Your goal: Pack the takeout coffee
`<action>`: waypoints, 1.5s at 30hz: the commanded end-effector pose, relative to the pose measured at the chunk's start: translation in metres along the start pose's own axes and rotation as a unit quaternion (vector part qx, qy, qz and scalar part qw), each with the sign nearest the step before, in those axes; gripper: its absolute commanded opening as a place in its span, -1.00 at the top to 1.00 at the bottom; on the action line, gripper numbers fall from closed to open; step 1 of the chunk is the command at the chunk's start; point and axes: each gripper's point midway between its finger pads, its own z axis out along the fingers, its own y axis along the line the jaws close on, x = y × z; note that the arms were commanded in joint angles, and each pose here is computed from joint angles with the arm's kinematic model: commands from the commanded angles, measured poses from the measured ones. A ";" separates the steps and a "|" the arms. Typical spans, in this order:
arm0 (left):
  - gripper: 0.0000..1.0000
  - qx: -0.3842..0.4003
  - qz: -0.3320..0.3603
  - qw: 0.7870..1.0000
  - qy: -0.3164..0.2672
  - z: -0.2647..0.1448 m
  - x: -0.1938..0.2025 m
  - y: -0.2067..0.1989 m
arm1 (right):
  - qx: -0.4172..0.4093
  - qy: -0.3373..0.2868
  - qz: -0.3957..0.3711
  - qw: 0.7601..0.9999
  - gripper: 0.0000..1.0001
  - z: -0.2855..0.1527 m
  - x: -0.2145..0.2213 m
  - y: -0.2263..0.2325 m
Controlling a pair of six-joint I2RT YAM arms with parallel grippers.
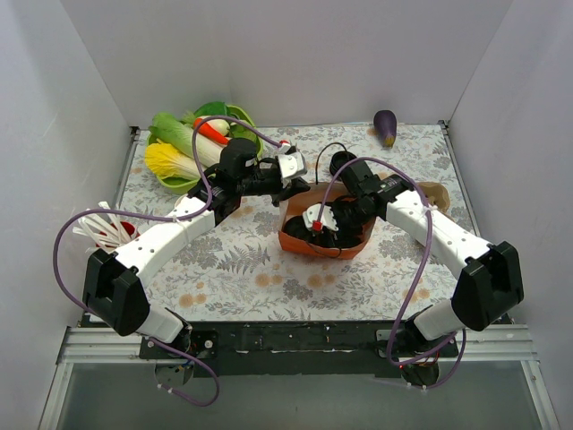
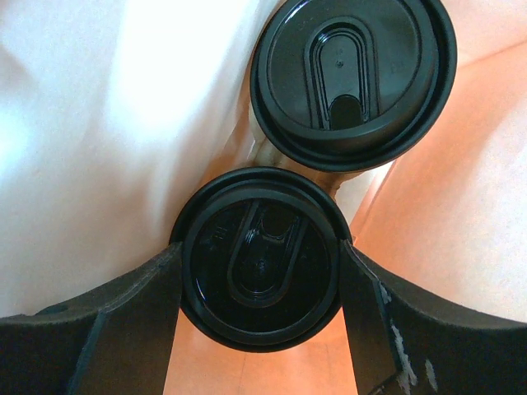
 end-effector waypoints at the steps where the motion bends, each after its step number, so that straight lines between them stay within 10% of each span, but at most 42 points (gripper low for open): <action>1: 1.00 -0.004 0.018 1.000 -0.017 -0.004 -0.019 0.006 | -0.040 0.014 -0.029 0.999 0.28 -0.007 0.005 0.023; 11: 1.00 -0.001 0.018 1.000 -0.015 -0.002 -0.017 0.006 | -0.003 0.007 -0.009 1.000 -0.78 -0.013 -0.004 0.004; 45: 1.00 -0.022 -0.037 0.999 0.016 0.010 -0.005 0.021 | 0.111 -0.035 -0.031 0.993 -0.93 -0.076 -0.056 -0.039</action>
